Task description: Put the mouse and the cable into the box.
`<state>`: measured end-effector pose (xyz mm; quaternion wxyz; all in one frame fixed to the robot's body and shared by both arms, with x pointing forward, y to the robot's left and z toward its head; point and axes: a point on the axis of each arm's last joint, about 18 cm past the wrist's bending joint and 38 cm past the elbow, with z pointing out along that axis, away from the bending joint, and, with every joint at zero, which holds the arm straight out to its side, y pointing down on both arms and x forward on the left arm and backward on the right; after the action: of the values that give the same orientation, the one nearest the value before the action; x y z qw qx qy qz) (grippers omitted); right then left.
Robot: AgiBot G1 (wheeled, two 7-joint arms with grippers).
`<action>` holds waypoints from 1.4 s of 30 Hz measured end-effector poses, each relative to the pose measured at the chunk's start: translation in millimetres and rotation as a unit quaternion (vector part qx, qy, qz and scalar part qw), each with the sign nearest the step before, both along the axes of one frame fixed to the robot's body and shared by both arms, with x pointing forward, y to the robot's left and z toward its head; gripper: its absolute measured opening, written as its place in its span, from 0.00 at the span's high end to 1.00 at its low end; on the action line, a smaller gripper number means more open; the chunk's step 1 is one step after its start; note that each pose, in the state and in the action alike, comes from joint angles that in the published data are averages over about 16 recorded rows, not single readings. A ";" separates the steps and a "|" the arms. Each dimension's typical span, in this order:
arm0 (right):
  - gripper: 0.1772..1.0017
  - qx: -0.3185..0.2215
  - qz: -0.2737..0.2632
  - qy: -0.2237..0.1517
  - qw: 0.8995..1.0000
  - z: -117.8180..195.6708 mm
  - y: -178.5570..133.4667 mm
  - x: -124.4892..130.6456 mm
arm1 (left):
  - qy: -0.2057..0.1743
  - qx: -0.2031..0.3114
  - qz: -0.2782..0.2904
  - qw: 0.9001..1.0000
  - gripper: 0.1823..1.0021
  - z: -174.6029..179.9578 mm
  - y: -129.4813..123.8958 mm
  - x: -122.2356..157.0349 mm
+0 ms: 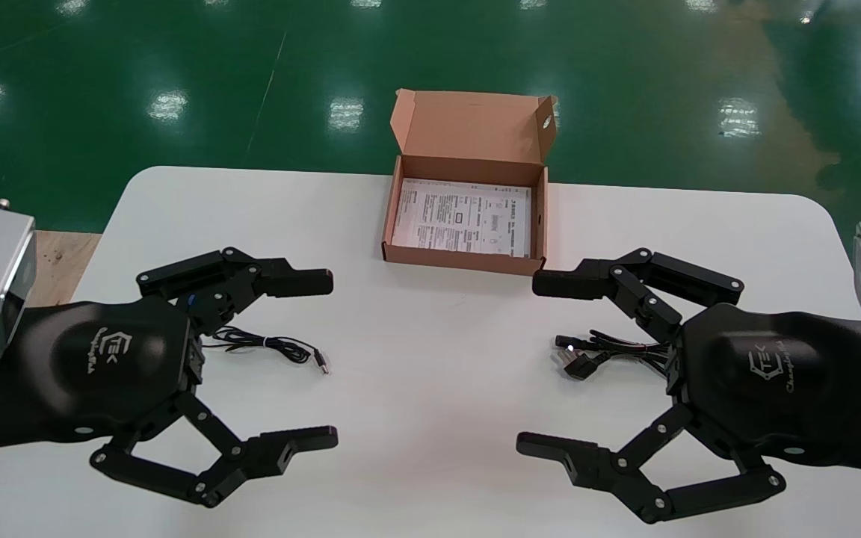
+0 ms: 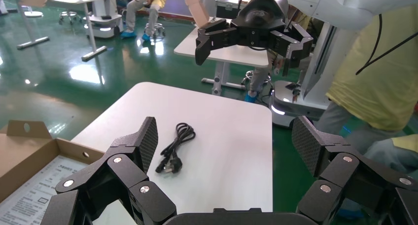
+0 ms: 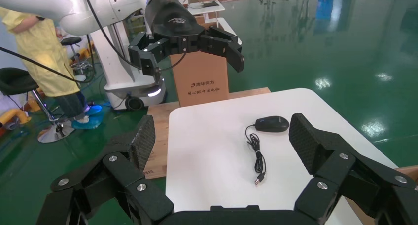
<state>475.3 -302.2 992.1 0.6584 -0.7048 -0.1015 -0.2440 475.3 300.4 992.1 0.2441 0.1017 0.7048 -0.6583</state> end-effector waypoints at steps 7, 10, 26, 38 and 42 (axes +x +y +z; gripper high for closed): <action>0.00 0.000 0.000 0.000 1.000 0.0 0.0 0.0 | 0.000 0.000 0.000 1.000 0.00 0.0 0.0 0.0; 0.00 0.000 0.000 0.000 1.000 0.0 0.0 0.0 | 0.000 0.000 0.000 1.000 0.00 0.0 0.0 0.0; 0.00 -0.011 -0.019 -0.019 1.000 1.6 -5.7 5.3 | 0.006 0.045 0.012 0.999 0.00 -1.8 1.3 5.0; 0.00 -0.154 -0.140 -0.181 0.961 -4.2 -57.2 61.2 | 0.012 0.215 0.119 0.969 0.00 -0.8 14.4 78.8; 0.00 -0.220 -0.174 -0.215 0.935 -15.2 -83.0 87.3 | 0.005 0.280 0.151 0.948 0.00 -0.6 18.9 111.7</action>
<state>562.6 -385.2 977.0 0.3967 -0.7691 -0.1674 -0.4723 587.0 319.2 991.5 0.2989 0.0556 0.8689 -0.3906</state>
